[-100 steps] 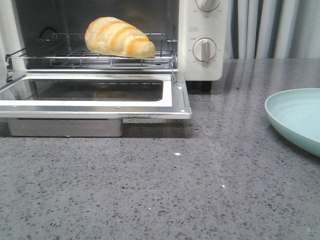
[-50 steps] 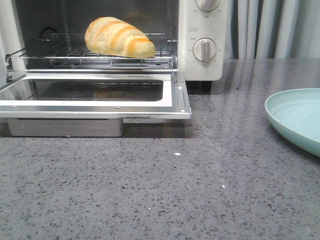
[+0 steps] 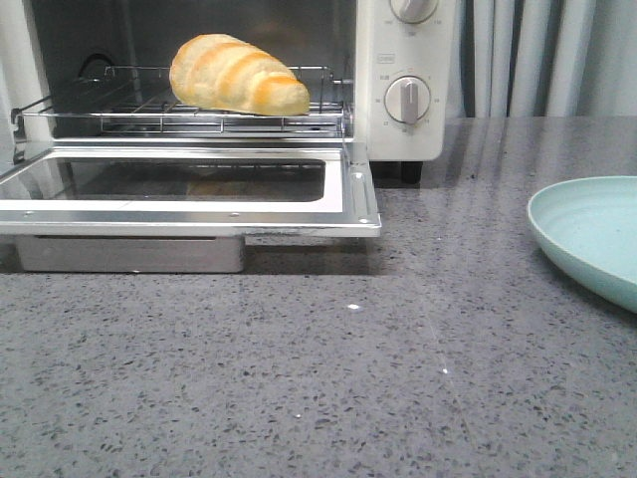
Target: Put bread in oven
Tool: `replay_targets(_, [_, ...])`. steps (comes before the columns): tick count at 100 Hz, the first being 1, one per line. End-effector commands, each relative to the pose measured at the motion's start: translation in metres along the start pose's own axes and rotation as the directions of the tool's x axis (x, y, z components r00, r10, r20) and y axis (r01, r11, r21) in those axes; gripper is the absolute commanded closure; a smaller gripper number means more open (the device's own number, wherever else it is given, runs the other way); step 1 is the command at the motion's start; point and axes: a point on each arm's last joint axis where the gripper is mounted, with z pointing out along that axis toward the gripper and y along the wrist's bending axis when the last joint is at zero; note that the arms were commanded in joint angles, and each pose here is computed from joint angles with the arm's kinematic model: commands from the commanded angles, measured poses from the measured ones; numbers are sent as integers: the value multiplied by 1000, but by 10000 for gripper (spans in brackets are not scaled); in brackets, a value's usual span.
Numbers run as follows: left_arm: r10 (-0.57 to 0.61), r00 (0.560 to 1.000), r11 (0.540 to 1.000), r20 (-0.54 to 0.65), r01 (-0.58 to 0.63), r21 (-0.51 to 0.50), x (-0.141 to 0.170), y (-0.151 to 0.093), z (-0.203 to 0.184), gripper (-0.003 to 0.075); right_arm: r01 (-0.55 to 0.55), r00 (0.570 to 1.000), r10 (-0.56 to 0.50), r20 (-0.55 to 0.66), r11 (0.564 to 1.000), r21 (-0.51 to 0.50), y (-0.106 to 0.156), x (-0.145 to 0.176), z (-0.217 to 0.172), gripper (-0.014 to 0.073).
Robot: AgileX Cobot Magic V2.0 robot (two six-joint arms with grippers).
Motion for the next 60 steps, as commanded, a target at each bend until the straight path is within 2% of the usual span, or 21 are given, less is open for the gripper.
replay_targets(1, [117,992,993,48,-116,-27,-10,1,2,740,9,992,-10,125,1000,6,0,-17,-3,641])
replay_targets(9, [303,951,953,54,-302,-27,-10,0,1,740,9,992,-10,125,1000,6,0,-17,-3,641])
replay_targets(18, [393,918,919,53,-391,-41,-11,0,1,740,9,992,-10,125,1000,6,0,-17,-3,641])
replay_targets(28, [520,853,854,56,-517,-52,-12,-1,1,740,9,992,-10,125,1000,6,0,-17,-3,641])
replay_targets(38, [579,812,815,67,-575,-74,-13,-1,-3,740,9,992,-10,125,1000,6,0,-17,-3,641])
replay_targets(53, [593,804,802,37,-587,-109,-12,1,-9,740,9,992,-10,125,1000,6,0,-17,-3,641])
replay_targets(60, [620,784,779,1,-616,-117,-10,3,-10,740,9,992,-10,125,1000,6,0,-17,-3,641])
